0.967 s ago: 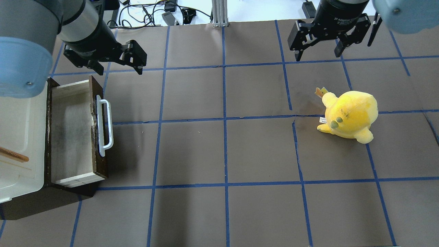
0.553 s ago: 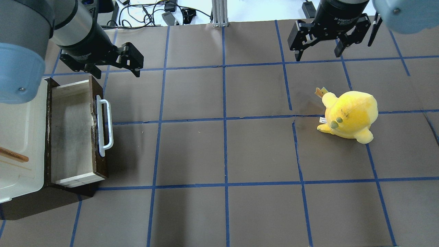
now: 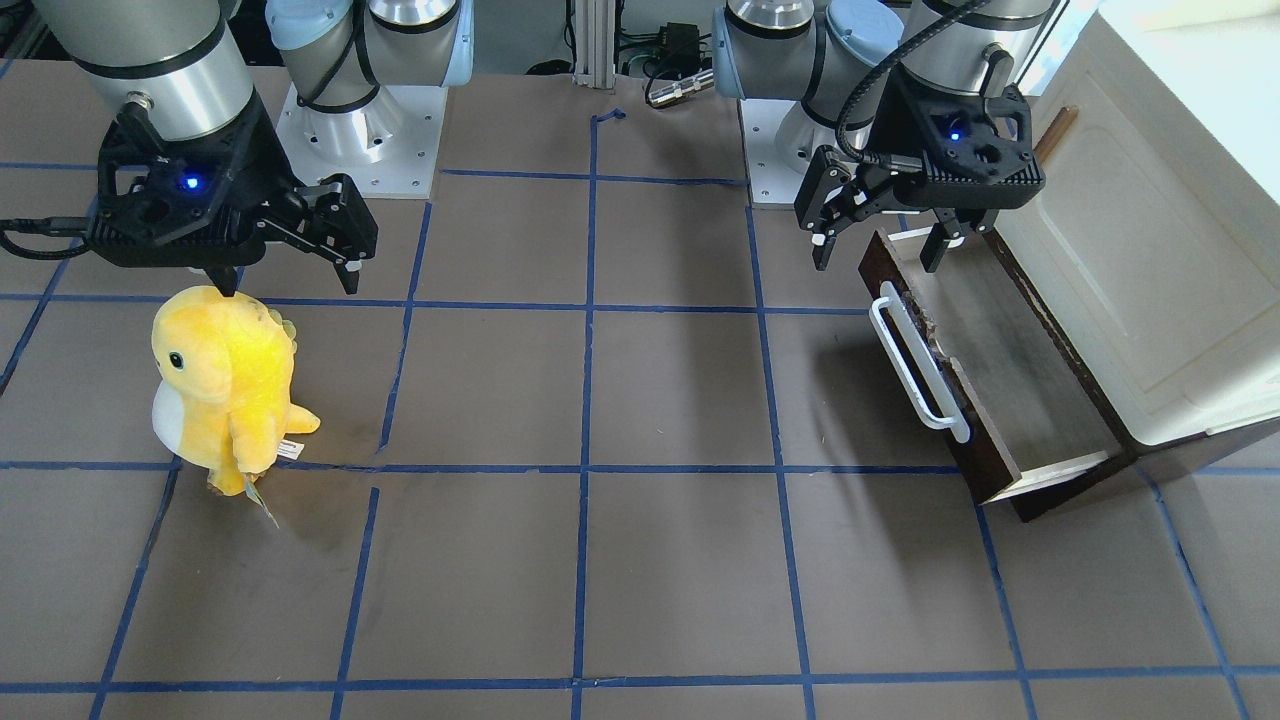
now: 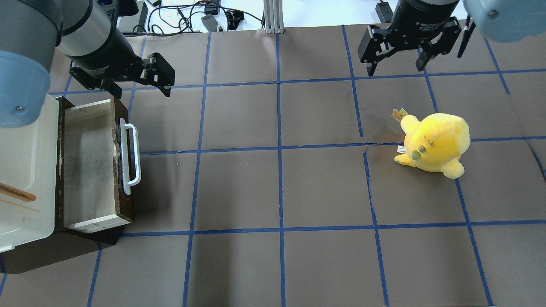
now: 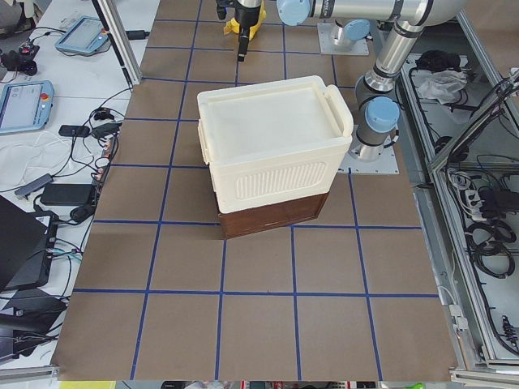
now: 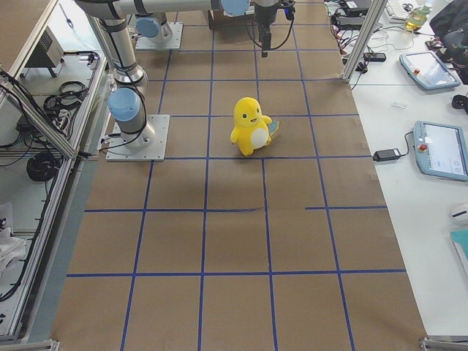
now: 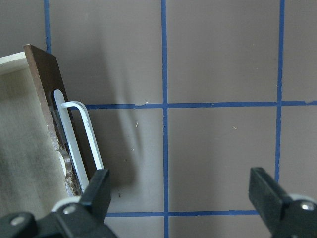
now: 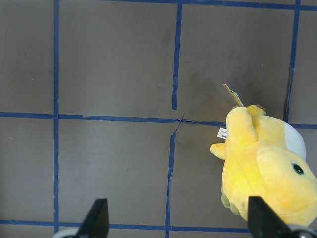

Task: Pull drawer sideways

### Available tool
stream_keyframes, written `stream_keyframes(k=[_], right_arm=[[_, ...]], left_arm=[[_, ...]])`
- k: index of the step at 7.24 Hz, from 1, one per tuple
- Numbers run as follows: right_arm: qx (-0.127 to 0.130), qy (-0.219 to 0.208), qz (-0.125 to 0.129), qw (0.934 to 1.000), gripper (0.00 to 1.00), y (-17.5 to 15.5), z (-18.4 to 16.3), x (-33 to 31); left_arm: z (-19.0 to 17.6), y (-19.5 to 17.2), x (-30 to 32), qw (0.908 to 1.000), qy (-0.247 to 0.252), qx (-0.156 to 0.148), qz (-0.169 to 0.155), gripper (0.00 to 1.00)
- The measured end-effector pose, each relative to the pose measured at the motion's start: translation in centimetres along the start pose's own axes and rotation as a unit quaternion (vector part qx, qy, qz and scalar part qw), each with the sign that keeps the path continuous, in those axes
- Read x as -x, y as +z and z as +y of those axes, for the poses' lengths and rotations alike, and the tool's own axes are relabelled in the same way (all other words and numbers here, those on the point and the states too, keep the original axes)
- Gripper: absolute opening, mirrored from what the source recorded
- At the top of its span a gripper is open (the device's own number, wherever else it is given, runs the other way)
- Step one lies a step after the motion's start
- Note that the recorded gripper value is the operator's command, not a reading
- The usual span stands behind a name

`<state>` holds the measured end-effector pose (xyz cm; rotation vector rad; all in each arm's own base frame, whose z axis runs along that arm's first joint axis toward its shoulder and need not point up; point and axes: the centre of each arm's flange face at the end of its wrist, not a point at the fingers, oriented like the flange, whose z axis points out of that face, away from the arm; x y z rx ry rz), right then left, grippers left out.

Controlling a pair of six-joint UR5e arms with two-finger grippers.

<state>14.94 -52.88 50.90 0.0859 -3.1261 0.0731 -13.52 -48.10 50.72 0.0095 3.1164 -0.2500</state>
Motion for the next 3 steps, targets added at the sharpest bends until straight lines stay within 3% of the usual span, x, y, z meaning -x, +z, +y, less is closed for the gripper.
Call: stream_keyframes(k=[3], right_arm=[[0.000,0.000,0.000,1.0000,1.00,0.00,0.00,0.00]], left_arm=[[-0.31,0.11,0.40,0.9997,0.023,0.001,-0.010,1.00]])
